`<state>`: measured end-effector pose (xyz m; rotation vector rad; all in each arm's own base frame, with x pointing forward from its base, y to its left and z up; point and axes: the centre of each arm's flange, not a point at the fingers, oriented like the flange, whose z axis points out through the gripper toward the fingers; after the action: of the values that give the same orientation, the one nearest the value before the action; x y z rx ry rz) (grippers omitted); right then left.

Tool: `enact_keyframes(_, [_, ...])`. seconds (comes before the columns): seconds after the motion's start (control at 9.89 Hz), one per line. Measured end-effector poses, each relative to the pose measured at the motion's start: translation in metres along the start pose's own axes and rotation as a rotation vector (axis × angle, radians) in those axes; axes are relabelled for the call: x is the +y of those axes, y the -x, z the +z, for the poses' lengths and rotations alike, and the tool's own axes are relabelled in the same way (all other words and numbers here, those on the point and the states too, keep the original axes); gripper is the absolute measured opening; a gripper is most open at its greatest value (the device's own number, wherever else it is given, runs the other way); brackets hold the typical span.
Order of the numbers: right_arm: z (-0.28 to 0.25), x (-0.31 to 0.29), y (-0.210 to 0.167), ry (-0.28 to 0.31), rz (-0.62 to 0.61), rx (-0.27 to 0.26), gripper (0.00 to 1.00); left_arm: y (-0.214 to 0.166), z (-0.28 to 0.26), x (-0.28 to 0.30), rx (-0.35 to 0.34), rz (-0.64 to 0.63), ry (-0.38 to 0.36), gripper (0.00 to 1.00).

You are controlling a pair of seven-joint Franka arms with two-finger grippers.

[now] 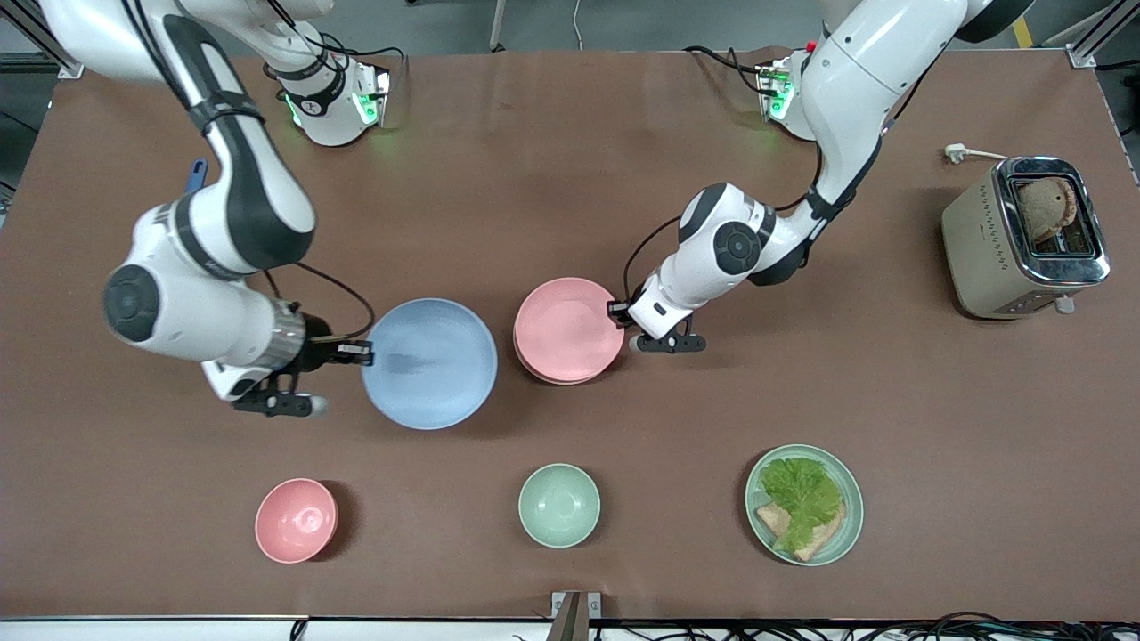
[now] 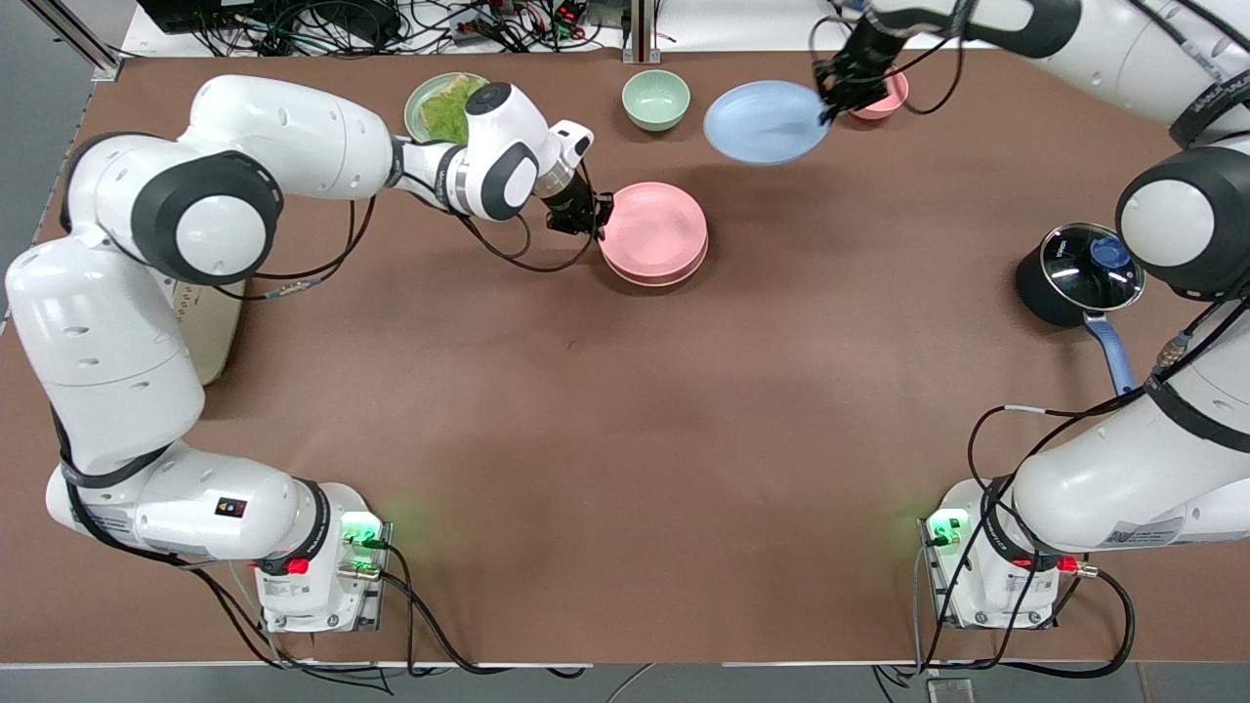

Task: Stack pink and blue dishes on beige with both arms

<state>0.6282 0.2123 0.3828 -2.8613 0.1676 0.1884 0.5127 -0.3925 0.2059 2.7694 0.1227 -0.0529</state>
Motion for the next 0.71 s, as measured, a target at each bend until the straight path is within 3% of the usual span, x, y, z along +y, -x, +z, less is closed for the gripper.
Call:
enact_keyframes(0.1, [0.019,-0.022,0.016,-0.016,-0.002,0.013,0.04,-0.002,0.003,0.003,0.006,0.000,-0.006,0.15])
enact_keyframes(0.4, [0.092,-0.052,0.066,-0.041,-0.035,0.035,0.04,0.000,0.001,-0.001,0.000,0.048,-0.038,0.59])
enact_keyframes(0.71, [0.130,-0.058,0.094,-0.068,-0.054,0.089,0.04,-0.014,-0.070,-0.028,-0.016,0.148,-0.159,0.99])
